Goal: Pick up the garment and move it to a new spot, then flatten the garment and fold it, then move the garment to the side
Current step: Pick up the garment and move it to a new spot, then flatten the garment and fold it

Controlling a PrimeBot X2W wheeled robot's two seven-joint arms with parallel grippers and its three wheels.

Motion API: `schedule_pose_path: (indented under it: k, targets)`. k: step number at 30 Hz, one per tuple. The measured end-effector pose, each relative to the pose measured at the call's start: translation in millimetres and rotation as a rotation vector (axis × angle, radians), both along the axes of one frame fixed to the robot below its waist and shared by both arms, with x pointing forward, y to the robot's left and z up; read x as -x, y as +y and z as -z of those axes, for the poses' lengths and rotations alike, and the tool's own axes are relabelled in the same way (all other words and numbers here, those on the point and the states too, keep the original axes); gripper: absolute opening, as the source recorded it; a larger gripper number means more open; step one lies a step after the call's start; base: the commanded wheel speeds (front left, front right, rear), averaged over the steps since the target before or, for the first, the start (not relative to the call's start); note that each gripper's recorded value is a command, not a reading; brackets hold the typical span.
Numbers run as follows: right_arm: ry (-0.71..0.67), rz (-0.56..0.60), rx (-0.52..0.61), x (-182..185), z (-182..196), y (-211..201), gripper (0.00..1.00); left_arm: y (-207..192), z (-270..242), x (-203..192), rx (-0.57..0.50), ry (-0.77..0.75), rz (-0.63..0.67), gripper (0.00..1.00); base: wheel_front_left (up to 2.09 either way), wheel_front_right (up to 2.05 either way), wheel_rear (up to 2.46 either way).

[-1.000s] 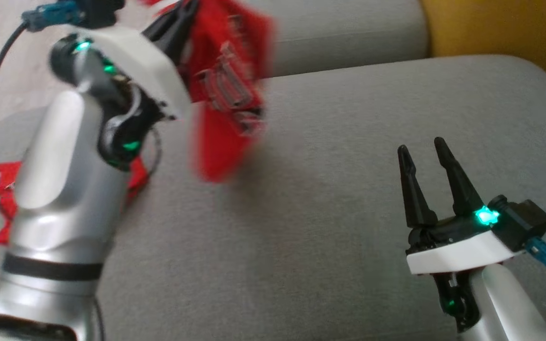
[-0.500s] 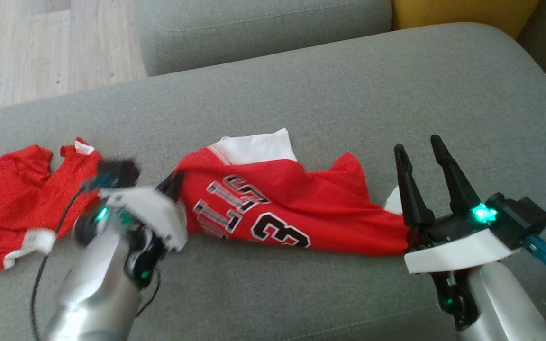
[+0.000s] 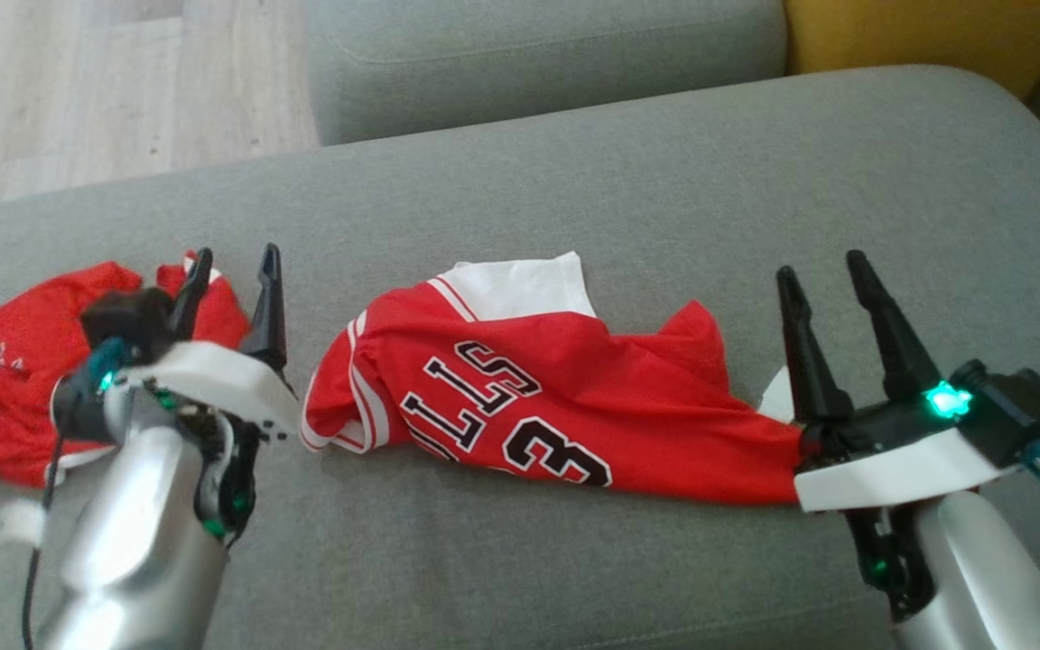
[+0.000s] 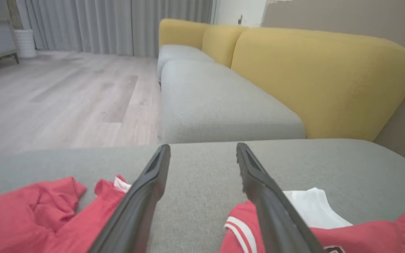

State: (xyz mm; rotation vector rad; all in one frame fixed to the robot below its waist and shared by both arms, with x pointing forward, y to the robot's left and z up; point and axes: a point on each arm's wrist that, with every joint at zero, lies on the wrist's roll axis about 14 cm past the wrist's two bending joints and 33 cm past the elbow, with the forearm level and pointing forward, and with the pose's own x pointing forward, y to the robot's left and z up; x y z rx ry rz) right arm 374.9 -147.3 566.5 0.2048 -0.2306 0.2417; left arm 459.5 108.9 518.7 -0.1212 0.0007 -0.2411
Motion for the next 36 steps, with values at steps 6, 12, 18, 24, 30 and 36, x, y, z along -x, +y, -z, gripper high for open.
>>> schedule_pose_path:
  k: [6,12,18,24,30,36]
  targets:
    - [0.028,0.021,-0.006,2,10,-7,1.00,12,8,48,-0.034,-0.041,-0.091,1.00,0.00,0.00,0.00]
    - [0.087,0.040,-0.010,5,30,-12,1.00,16,35,83,-0.001,0.035,-0.143,1.00,0.00,0.00,0.00]
    - [0.082,0.049,0.007,3,29,-17,1.00,20,33,83,0.000,0.027,-0.153,1.00,0.00,0.00,0.00]
    - [0.093,0.061,0.037,5,34,-20,1.00,22,31,80,-0.011,0.016,-0.155,1.00,0.00,0.00,0.00]
    - [0.102,0.089,0.049,8,37,-29,1.00,-4,28,61,-0.040,0.059,-0.013,1.00,0.00,0.00,0.00]
    - [0.100,0.133,0.041,16,36,-42,1.00,-49,24,18,-0.178,0.303,0.237,1.00,0.00,0.00,0.00]
